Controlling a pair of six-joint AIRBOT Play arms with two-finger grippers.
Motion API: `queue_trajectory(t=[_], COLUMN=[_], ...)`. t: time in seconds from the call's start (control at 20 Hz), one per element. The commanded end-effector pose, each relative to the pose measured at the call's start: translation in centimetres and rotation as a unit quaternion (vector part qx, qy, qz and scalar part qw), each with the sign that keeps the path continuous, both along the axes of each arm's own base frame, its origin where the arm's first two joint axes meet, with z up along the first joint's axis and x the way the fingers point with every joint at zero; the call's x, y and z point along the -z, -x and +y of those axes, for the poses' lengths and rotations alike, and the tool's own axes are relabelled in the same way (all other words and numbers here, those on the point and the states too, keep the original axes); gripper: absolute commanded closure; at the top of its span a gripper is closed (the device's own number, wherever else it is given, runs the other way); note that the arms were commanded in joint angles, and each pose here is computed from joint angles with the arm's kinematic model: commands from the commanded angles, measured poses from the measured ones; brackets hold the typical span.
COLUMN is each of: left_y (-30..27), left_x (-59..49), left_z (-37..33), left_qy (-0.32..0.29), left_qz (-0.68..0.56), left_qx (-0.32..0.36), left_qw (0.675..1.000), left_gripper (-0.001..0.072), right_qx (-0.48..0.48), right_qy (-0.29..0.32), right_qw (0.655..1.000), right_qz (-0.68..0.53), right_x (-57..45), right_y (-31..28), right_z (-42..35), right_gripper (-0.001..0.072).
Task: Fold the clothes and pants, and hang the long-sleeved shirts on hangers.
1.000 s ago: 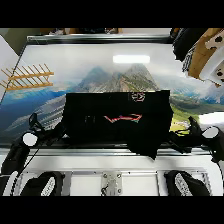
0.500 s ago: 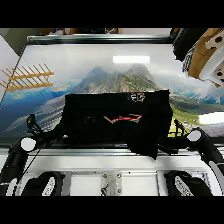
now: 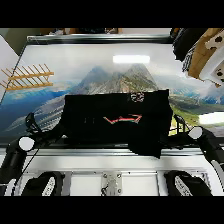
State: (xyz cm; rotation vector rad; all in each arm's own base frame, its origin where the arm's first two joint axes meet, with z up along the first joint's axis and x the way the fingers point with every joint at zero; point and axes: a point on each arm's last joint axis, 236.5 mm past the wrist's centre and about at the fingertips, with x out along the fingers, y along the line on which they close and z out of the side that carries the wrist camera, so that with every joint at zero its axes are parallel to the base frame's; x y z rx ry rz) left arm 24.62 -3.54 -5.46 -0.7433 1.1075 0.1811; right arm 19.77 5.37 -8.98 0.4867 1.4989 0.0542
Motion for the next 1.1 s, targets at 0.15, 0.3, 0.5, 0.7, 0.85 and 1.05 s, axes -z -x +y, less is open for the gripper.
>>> queue_trajectory(t=[0.15, 0.3, 0.5, 0.7, 0.85, 1.05], left_y=[-0.2, -2.2, -6.3, -11.5, -14.7, -18.4], left_x=[-2.8, -3.8, -3.7, -3.2, -1.9, 0.0], left_z=[1.0, 1.2, 1.8, 2.5, 2.9, 3.4], left_qy=[-0.049, -0.058, -0.066, -0.066, -0.063, -0.063], left_qz=[0.003, 0.002, 0.014, 0.018, 0.034, 0.044], left_qx=[0.055, 0.075, 0.095, 0.093, 0.096, 0.1], left_qw=[0.997, 0.996, 0.993, 0.993, 0.993, 0.992], left_gripper=[0.0702, 0.0702, 0.0702, 0.0702, 0.0702, 0.0702], right_qx=[-0.049, -0.047, -0.038, -0.026, -0.014, 0.006], right_qy=[0.058, 0.065, 0.073, 0.077, 0.078, 0.088], right_qw=[0.996, 0.994, 0.989, 0.986, 0.984, 0.973], right_qz=[-0.044, -0.08, -0.12, -0.143, -0.161, -0.213], right_x=[-6.8, -9.9, -12.0, -11.6, -10.3, -8.7], right_y=[-2.8, -6.7, -13.0, -19.0, -22.8, -27.3], right_z=[-2.5, -3.1, -4.0, -4.8, -5.4, -5.5], right_gripper=[0.0703, 0.0703, 0.0702, 0.0703, 0.0703, 0.0702])
